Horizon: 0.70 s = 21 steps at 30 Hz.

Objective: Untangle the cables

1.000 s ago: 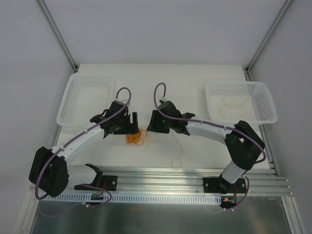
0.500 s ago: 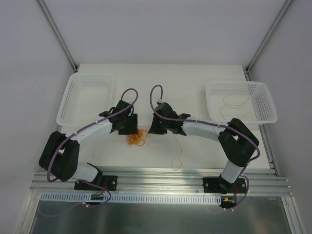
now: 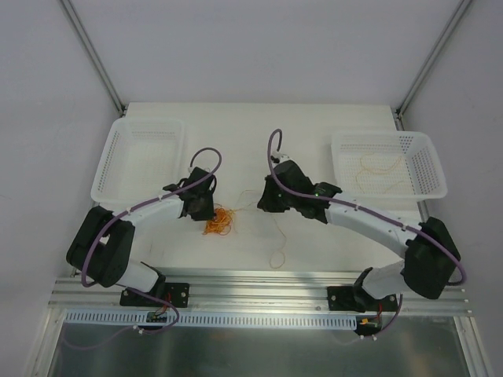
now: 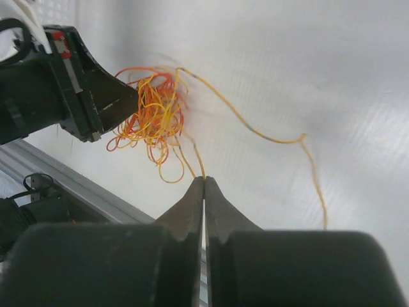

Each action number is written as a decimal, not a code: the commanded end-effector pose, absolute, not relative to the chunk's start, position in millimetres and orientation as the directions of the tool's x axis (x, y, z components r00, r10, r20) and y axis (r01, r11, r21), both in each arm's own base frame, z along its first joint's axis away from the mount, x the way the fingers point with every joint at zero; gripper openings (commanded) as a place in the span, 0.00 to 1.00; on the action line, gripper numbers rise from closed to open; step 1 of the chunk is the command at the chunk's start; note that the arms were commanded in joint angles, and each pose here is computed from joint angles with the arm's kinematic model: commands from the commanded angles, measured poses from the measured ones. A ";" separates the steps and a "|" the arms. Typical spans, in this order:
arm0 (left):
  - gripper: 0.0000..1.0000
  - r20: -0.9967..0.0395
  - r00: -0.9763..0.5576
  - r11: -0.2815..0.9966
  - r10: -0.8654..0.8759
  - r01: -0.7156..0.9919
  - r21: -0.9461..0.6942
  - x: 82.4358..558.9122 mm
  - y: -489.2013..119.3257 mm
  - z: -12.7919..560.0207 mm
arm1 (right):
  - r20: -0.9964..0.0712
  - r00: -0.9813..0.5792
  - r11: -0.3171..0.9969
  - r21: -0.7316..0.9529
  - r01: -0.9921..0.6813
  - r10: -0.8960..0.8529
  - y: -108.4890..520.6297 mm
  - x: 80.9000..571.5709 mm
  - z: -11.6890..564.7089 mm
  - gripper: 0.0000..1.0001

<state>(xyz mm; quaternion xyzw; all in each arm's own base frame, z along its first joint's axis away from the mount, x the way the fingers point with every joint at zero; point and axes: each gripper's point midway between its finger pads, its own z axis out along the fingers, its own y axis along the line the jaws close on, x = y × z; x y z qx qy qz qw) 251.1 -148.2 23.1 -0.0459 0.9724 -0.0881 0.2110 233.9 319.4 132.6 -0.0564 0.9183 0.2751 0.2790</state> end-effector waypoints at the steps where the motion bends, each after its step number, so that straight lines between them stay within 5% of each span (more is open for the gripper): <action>1: 0.00 -0.401 -0.898 0.981 -0.180 -0.135 -0.137 247.8 -127.4 13.5 | -0.629 -0.777 0.891 0.370 -0.264 0.031 266.0 236.6 164.4 0.01; 9: 0.00 -0.410 -0.883 0.973 -0.227 -0.184 -0.142 248.8 -117.0 15.5 | -0.765 -0.631 0.918 0.333 -0.214 0.131 153.9 233.9 268.0 0.01; 21: 0.00 -0.404 -0.879 0.968 -0.252 -0.219 -0.126 255.3 -114.1 14.0 | -0.929 -0.335 0.952 0.233 -0.196 0.158 72.3 194.1 412.4 0.01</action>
